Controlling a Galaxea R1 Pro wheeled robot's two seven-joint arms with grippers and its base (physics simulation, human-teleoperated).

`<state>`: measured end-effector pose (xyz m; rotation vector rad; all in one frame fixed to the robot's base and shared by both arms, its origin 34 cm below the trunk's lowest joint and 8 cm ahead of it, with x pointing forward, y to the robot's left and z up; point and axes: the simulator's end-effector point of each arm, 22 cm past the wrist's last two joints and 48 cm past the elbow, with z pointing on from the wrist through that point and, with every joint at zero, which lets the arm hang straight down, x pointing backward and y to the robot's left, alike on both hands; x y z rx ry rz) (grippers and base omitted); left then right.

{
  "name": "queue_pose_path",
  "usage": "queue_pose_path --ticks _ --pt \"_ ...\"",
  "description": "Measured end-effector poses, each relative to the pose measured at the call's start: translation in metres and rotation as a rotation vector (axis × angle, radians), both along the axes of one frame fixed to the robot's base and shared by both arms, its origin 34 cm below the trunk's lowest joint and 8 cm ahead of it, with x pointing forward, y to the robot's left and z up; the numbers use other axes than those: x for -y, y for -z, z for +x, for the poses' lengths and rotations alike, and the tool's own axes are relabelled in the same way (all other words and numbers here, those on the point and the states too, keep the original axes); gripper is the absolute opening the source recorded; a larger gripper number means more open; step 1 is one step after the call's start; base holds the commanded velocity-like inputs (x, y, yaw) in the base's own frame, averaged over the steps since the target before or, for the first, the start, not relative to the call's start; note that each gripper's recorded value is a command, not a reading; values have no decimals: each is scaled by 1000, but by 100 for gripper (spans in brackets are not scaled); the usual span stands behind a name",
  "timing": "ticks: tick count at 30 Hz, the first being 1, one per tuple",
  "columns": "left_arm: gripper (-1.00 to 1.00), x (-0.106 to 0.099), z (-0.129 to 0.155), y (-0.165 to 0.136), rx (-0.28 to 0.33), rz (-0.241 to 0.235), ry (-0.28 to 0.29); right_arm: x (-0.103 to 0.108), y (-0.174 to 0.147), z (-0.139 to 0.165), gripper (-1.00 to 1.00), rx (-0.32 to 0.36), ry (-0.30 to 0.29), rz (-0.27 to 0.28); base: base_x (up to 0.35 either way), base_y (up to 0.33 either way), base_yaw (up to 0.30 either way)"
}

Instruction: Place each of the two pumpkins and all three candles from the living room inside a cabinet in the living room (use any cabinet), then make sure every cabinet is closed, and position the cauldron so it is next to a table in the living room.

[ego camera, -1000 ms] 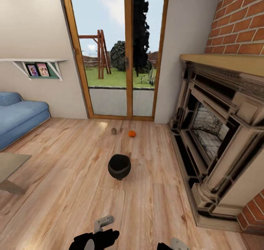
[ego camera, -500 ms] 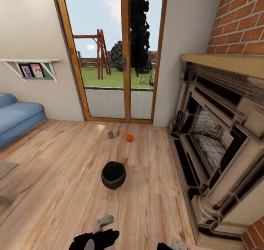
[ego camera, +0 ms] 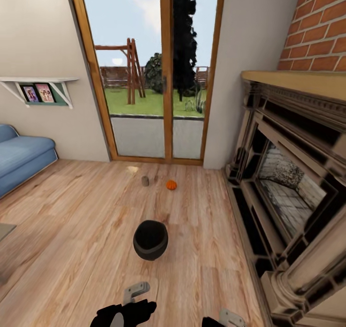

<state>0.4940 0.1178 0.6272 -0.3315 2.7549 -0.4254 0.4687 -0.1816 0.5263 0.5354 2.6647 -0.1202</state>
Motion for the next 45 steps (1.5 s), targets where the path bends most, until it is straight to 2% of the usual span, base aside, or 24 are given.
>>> queue_pose_path --ticks 10,28,35,45 --pt "100 0 0 0 0 -1 0 0 0 1 100 0 -6 -2 31 3 93" --pt "100 0 0 0 1 -1 0 1 0 1 100 2 -6 -2 34 -9 271" --pt "100 1 15 -19 43 -12 -6 1 -3 1 100 4 -6 -1 9 -6 150" --pt "100 2 17 -39 48 -15 -3 2 -19 2 100 7 -3 -3 0 0 4"
